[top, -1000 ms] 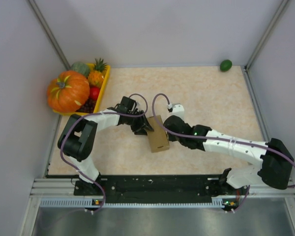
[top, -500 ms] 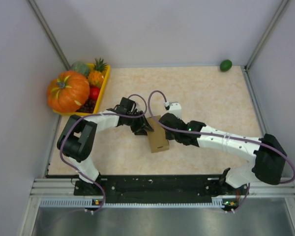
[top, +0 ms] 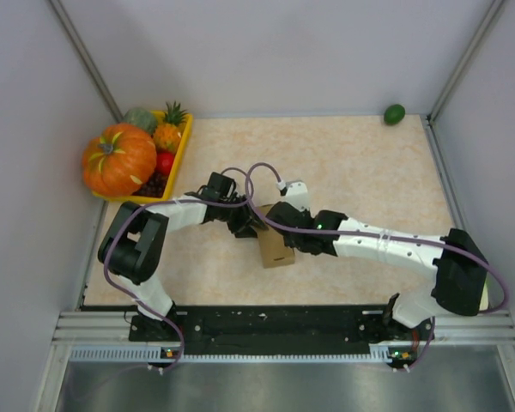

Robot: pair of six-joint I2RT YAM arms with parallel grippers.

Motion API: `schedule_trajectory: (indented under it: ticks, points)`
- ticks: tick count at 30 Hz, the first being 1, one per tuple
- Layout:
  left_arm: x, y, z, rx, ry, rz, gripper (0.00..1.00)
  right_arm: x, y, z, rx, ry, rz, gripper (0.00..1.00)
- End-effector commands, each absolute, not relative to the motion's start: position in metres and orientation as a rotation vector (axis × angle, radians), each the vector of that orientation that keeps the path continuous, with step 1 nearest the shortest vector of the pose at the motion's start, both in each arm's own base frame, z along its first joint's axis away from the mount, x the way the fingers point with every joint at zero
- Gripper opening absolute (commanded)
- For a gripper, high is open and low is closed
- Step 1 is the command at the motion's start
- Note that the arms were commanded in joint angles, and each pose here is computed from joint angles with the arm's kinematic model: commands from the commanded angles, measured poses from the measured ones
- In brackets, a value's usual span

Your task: Unpack the express box

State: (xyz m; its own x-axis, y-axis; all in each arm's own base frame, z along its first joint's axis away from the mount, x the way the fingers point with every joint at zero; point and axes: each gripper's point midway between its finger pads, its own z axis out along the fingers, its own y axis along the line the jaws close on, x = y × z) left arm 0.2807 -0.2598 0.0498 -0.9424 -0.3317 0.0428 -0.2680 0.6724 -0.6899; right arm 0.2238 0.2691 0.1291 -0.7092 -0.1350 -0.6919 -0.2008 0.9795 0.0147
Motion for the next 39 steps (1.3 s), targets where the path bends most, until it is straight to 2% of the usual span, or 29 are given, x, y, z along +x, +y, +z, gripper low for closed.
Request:
schedule_trajectory:
  ticks: [1,12,18,21,25,26,28,29,33,39]
  points:
    - [0.288,-0.233,0.017,-0.742,2.788,-0.880,0.08,0.188,0.280,0.128,-0.360,2.414,0.187,0.00]
    - [0.284,-0.228,0.009,-0.800,2.798,-0.838,0.07,0.175,0.267,0.130,-0.335,2.427,0.189,0.00]
    - [0.284,-0.229,0.010,-0.761,2.798,-0.849,0.07,0.171,0.266,0.103,-0.352,2.485,0.124,0.00]
    - [0.286,-0.231,0.018,-0.688,2.789,-0.874,0.11,0.175,0.268,0.103,-0.341,2.480,0.112,0.00]
    - [0.281,-0.233,0.032,-0.572,2.778,-0.913,0.24,0.182,0.277,0.112,-0.328,2.454,0.125,0.00]
    - [0.279,-0.232,0.033,-0.551,2.777,-0.912,0.32,0.182,0.280,0.115,-0.321,2.451,0.134,0.00]
    - [0.275,-0.233,0.041,-0.466,2.751,-0.943,0.41,0.185,0.285,0.120,-0.295,2.438,0.154,0.00]
    - [0.273,-0.233,0.042,-0.442,2.744,-0.954,0.52,0.188,0.285,0.120,-0.291,2.427,0.145,0.00]
    - [0.263,-0.239,0.053,-0.290,2.716,-1.016,0.70,0.196,0.288,0.125,-0.283,2.385,0.135,0.00]
    - [0.237,-0.252,0.057,-0.217,2.734,-1.126,0.77,0.200,0.287,0.129,-0.296,2.352,0.141,0.00]
